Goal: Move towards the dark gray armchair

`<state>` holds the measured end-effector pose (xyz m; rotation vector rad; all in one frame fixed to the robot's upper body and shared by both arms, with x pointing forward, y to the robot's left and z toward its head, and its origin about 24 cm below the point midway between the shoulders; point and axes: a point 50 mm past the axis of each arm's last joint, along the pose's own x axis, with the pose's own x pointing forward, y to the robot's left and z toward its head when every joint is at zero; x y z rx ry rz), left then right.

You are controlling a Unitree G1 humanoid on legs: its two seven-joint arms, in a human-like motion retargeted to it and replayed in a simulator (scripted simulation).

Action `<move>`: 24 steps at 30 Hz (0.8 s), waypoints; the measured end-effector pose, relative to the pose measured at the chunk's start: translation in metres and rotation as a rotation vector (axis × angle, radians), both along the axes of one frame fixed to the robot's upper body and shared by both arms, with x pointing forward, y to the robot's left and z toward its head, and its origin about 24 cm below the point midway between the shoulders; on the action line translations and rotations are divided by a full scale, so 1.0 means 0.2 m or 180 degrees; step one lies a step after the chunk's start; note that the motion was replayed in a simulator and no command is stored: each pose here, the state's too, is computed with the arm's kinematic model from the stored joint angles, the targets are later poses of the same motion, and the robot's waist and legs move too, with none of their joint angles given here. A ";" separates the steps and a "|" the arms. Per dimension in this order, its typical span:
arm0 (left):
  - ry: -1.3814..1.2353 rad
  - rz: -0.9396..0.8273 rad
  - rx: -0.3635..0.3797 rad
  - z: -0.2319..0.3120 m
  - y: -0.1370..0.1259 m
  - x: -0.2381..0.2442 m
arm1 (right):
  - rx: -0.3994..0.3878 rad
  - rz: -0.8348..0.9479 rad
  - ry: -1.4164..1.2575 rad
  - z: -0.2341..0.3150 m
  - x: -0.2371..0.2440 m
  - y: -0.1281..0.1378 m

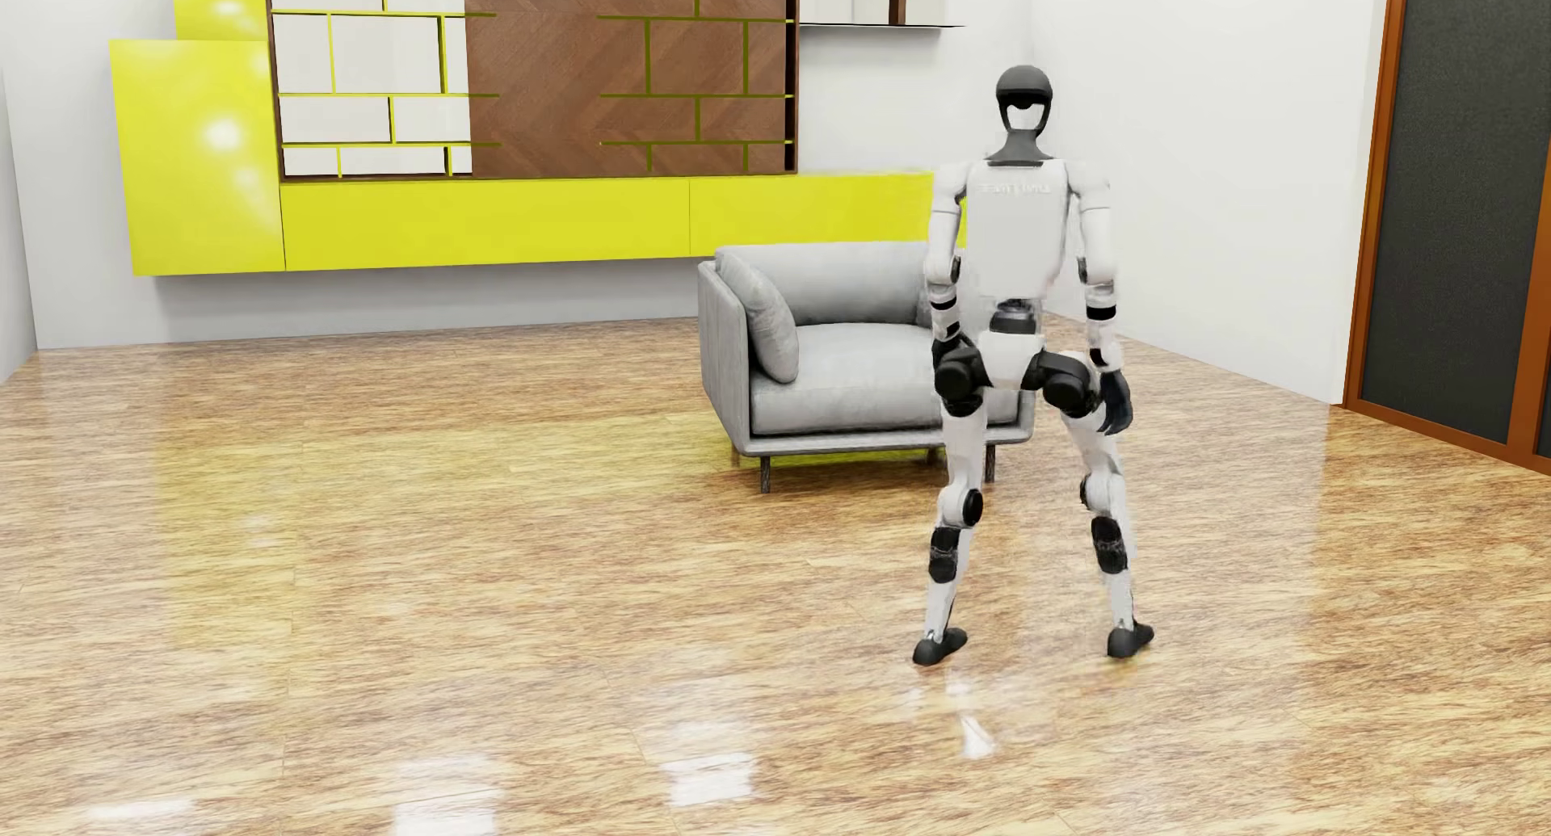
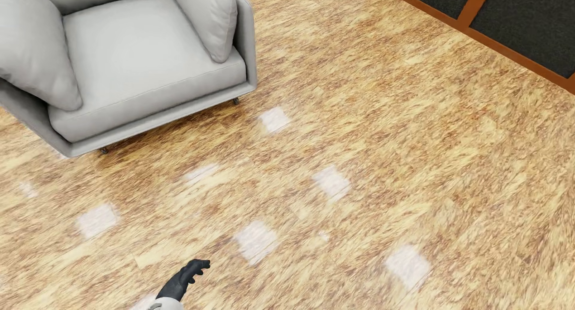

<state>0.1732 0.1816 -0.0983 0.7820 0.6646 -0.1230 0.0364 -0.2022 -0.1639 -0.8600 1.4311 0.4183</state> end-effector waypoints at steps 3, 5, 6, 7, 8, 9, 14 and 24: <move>-0.0249 -0.0367 -0.0051 0.07 -0.08 0.08 | 0.0143 -0.0133 -0.0056 -0.01 -0.01 0.08; -0.0470 -0.0159 -0.0057 0.11 -0.06 0.08 | 0.0053 0.0183 -0.0280 0.01 0.11 0.11; -0.0540 0.0081 -0.0085 0.10 -0.05 0.05 | -0.0114 0.0512 -0.0416 0.02 0.19 0.10; -0.0526 0.0236 -0.0110 0.08 -0.06 0.01 | -0.0293 0.0838 -0.0552 0.05 0.27 0.08; -0.0410 0.0179 -0.0115 0.05 -0.07 -0.04 | -0.0404 0.1047 -0.0705 0.07 0.33 0.06; -0.0218 -0.0083 -0.0113 0.02 -0.09 -0.07 | -0.0423 0.1058 -0.0901 0.10 0.38 0.05; 0.0118 -0.0789 0.0093 0.01 -0.13 -0.04 | -0.0058 -0.0124 -0.2006 0.27 0.40 -0.01; -0.0119 -0.0590 -0.0248 0.06 -0.16 -0.05 | 0.0093 0.0343 -0.3051 0.48 0.64 0.15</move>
